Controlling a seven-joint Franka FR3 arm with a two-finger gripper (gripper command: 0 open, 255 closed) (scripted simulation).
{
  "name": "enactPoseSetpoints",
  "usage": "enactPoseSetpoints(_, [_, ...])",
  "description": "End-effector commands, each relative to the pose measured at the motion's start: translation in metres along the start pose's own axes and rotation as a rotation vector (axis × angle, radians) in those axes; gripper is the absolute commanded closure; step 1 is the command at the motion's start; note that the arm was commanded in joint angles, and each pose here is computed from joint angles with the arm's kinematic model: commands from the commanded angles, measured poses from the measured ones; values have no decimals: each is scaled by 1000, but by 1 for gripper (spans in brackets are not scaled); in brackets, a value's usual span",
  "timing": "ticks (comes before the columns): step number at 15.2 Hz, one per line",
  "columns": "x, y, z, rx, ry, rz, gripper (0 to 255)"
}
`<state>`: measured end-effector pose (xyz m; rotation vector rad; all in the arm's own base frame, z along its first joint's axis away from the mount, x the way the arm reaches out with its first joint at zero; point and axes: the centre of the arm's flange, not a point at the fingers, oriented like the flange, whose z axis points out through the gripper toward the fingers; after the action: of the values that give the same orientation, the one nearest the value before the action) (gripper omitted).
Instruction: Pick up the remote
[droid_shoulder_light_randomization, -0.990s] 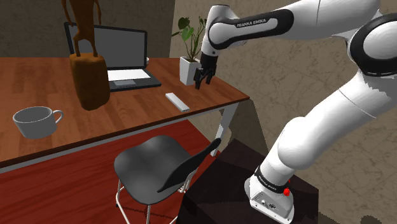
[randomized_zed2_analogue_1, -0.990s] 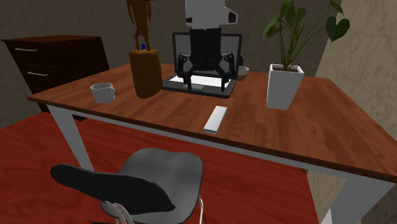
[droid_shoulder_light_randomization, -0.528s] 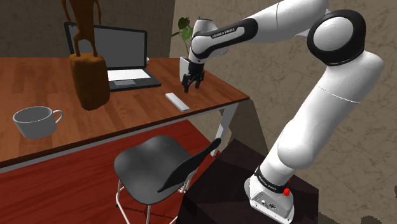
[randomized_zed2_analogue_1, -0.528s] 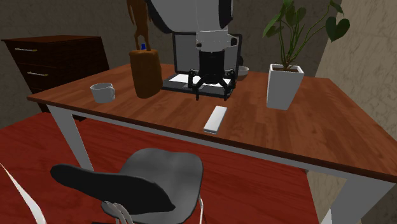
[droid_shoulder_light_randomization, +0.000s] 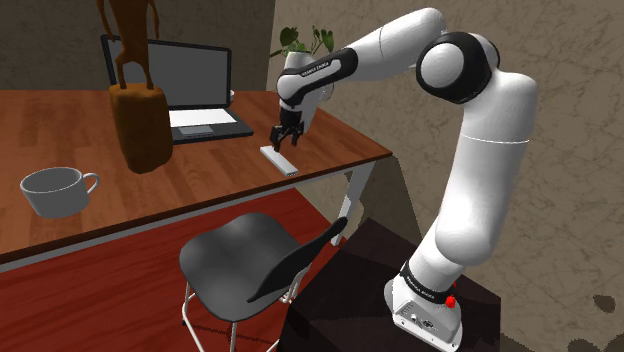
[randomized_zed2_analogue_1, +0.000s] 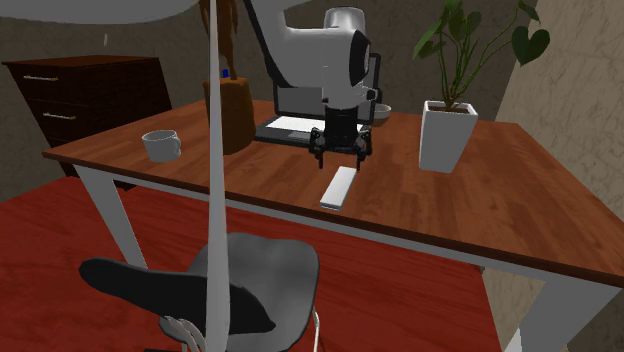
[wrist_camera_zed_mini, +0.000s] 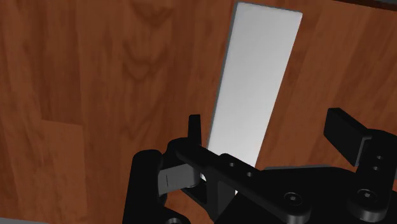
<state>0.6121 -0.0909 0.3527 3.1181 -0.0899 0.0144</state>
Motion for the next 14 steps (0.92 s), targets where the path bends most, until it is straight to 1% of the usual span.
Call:
enactPoseSetpoints(1, [20, 3, 16, 2, -1, 10, 0])
enactPoseSetpoints(3, [35, 6, 29, 4, -1, 18, 0])
enactPoseSetpoints(10, [34, 5, 66, 4, -1, 18, 0])
enactPoseSetpoints(12, [34, 5, 69, 4, -1, 18, 0])
enactPoseSetpoints(13, [34, 4, 69, 3, -1, 18, 255])
enactPoseSetpoints(14, [35, 4, 69, 3, -1, 18, 255])
